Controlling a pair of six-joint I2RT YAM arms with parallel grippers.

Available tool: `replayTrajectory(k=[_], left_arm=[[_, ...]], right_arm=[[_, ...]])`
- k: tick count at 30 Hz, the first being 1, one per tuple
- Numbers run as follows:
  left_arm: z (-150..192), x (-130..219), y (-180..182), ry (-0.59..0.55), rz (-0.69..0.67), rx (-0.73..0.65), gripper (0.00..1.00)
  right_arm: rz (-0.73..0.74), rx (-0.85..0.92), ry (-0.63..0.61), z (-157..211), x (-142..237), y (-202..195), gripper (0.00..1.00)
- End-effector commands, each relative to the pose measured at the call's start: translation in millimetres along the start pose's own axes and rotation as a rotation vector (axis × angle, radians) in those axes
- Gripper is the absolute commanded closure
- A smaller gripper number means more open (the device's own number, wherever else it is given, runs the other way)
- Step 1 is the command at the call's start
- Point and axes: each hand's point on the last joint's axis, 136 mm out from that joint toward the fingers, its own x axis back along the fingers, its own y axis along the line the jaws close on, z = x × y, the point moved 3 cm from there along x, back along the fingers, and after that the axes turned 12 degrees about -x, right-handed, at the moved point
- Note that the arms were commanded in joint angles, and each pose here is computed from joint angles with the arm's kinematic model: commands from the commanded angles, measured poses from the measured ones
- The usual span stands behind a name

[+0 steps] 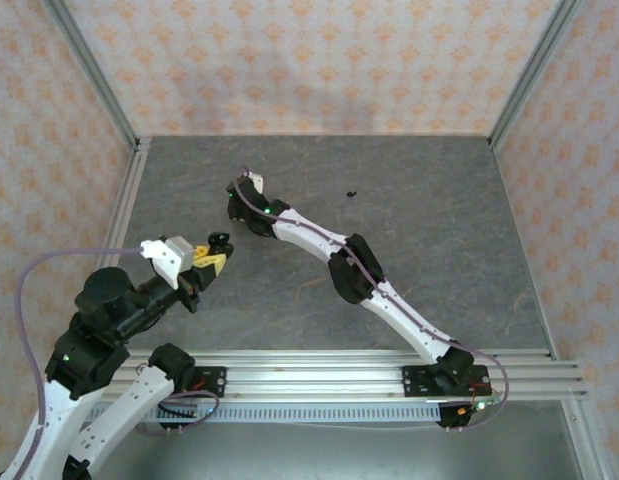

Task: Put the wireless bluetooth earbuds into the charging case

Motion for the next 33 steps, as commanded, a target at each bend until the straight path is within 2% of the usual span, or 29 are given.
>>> replayTrajectory(k=[1,11,19,27,33], left_arm=[[6.1,7.7,1.5,0.027,-0.025,-0.004,1.0],[4.6,10.8,1.6,0.025,-0.029,-0.011,1.0],[7.9,10.6,1.6,0.041,-0.03,-0.013,1.0],[3.4,-4.4,-15.1,0.061,0.123,-0.024,1.0],[-1.0,-21.1,-16.9,0.015,0.156,0.002,1.0]], right_arm=[[0.086,0.043,0.142,39.0,17.8,-8.5,0.8],[0.113,0.091,0.184,38.2,41.0,-9.9,0.9],[0.197,0.145,0.275,51.4,62.3,-32.4,0.91],[0.269,0.2,0.285,52.6,116.8,-66.3,0.91],[0.366,0.224,0.278,43.7,169.4,-110.9,0.91]])
